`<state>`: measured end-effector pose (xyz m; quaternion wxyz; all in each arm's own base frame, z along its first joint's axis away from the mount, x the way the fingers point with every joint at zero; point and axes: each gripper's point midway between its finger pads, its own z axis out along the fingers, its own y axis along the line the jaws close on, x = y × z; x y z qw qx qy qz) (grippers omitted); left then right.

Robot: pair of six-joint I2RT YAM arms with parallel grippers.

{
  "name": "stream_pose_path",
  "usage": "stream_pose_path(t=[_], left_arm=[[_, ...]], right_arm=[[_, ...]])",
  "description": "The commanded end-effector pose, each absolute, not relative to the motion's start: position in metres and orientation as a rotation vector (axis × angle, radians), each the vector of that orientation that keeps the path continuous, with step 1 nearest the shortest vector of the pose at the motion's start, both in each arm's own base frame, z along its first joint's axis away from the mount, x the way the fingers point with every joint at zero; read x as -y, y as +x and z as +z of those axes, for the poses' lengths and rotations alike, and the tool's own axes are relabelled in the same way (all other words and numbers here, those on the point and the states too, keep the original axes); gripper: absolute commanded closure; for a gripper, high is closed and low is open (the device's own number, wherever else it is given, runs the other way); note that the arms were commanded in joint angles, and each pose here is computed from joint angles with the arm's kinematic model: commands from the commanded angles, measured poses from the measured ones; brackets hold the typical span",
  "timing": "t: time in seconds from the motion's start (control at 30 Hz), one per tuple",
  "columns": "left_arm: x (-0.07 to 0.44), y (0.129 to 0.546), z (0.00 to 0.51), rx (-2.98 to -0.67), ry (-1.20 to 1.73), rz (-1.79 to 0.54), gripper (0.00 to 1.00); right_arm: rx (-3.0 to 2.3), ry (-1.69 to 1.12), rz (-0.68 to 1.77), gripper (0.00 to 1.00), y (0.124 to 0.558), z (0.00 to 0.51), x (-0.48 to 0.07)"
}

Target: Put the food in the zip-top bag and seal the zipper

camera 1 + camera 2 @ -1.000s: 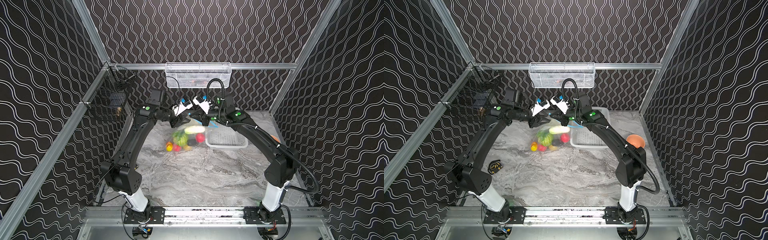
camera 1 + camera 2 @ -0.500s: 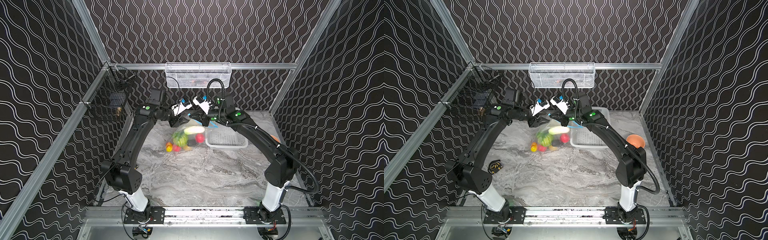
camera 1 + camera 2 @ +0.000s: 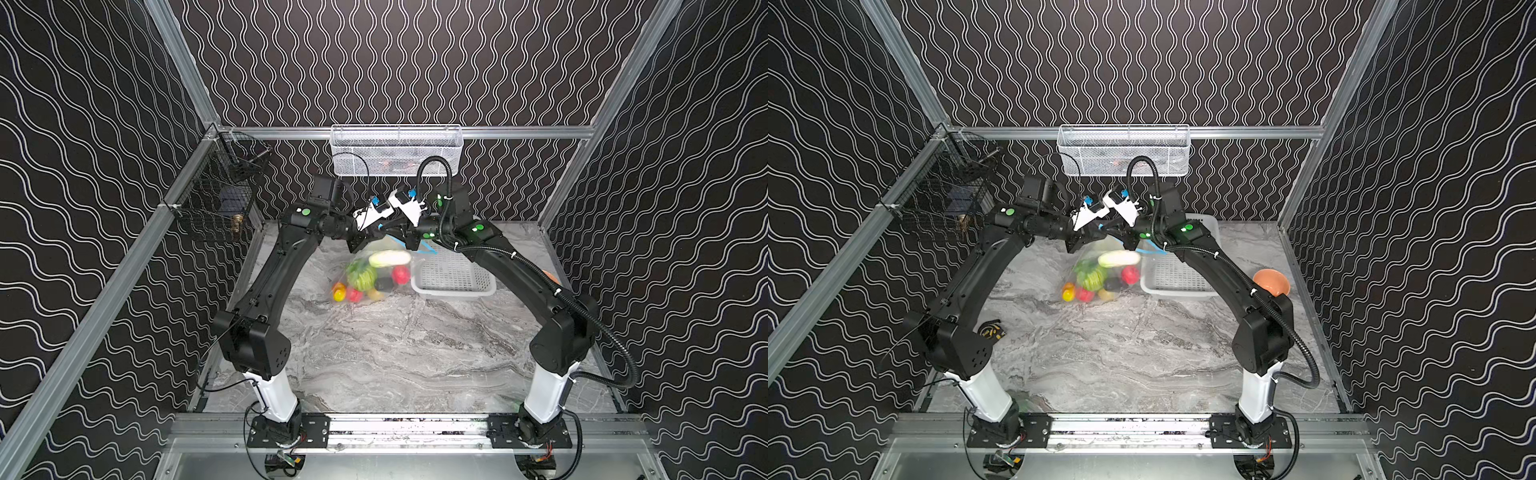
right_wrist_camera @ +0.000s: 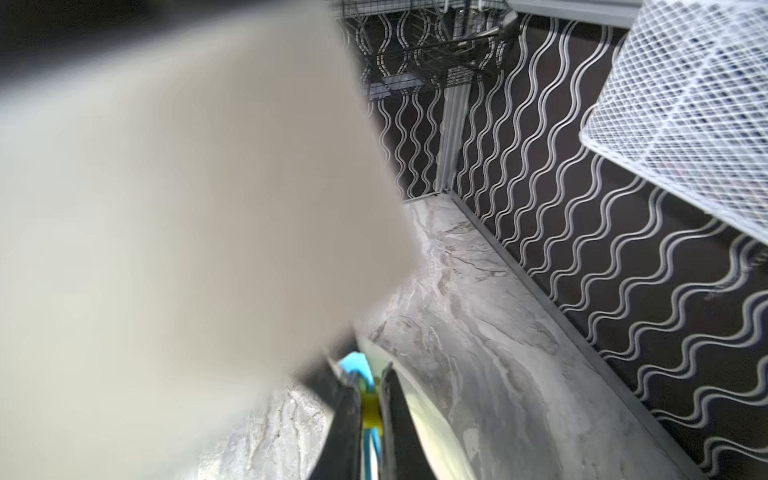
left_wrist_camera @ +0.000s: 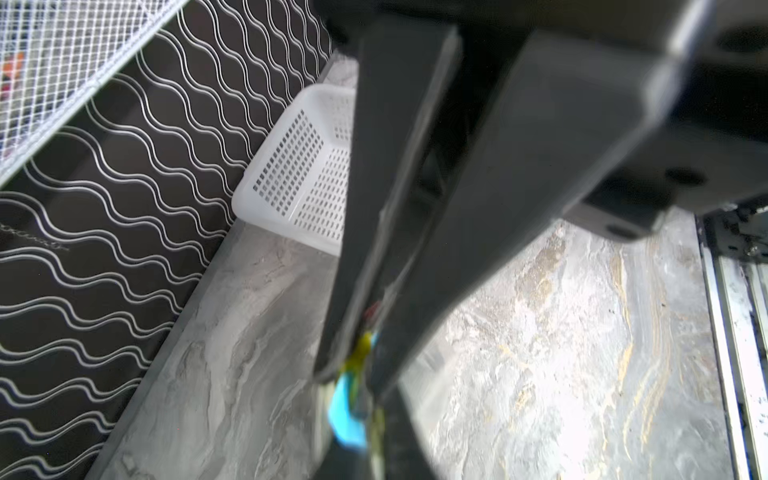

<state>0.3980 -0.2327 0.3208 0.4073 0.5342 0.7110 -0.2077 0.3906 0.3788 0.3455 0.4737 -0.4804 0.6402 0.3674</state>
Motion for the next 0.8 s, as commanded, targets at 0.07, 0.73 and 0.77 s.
stream_pose_path(t=[0.07,0.73,0.77], left_arm=[[0.24,0.398,0.339,-1.724,1.314,-0.565,1.0],[0.237,0.396,0.383,-1.787,1.067,-0.69,1.0],[0.236,0.395,0.382,-1.788,1.067,-0.697,1.0]], right_arm=[[-1.52,-1.212,0.927,0.99,0.383,0.35,-0.384],[-1.579,-1.222,0.832,0.94,0.388,0.339,-0.364],[-1.578,-1.223,0.83,0.95,0.388,0.34,-0.363]])
